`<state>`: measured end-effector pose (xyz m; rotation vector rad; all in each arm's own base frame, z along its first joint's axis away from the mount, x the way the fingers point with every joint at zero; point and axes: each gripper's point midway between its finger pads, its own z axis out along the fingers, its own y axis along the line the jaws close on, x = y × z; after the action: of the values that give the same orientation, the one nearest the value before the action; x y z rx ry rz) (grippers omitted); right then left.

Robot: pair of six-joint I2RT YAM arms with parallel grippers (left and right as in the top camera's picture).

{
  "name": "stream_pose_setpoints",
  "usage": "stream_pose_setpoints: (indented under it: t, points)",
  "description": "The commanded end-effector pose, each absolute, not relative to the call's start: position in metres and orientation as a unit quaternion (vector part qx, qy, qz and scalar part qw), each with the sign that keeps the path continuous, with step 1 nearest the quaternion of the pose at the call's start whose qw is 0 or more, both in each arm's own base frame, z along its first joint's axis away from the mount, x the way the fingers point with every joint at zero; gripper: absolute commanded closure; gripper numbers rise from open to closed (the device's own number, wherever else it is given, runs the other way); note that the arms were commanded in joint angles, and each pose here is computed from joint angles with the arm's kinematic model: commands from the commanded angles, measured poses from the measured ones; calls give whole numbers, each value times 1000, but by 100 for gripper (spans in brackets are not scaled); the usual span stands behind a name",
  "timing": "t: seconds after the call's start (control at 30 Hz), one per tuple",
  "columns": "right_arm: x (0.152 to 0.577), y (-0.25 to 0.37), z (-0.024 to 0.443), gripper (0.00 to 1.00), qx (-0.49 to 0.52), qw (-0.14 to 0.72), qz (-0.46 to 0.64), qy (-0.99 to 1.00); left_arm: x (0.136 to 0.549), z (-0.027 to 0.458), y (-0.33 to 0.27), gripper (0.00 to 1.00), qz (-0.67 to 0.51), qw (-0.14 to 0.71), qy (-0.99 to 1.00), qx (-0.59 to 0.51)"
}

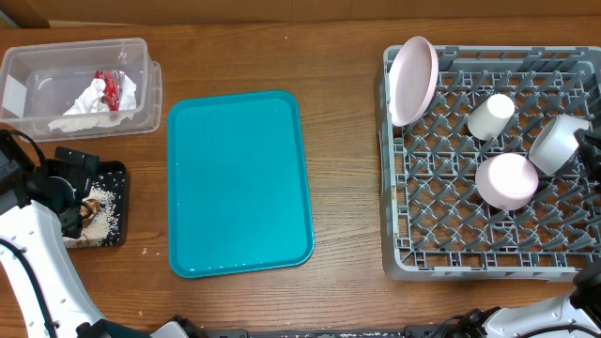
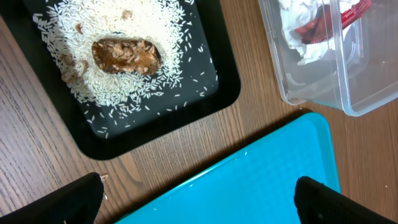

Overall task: Sort waste into correct bins and load items into the dishwasher
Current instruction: 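Lower the bowl into the rack beside the pink bowl and release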

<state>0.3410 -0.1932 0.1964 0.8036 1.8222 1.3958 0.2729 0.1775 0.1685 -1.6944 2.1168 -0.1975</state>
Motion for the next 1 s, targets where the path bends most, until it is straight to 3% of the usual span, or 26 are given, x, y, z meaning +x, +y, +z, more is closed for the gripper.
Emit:
stream_pose_setpoints:
  t: [0.0,0.47,0.97]
  points:
    - [337,-192,191,96,323,335,522,714,272,167,178,0,-68,209,757,-615]
    - [348,-175,183,96,307,315,512,738,272,167,178,0,-68,209,757,-615]
    - [348,-199,169,96,386,288,481,732,272,167,178,0,-68,209,757,-615]
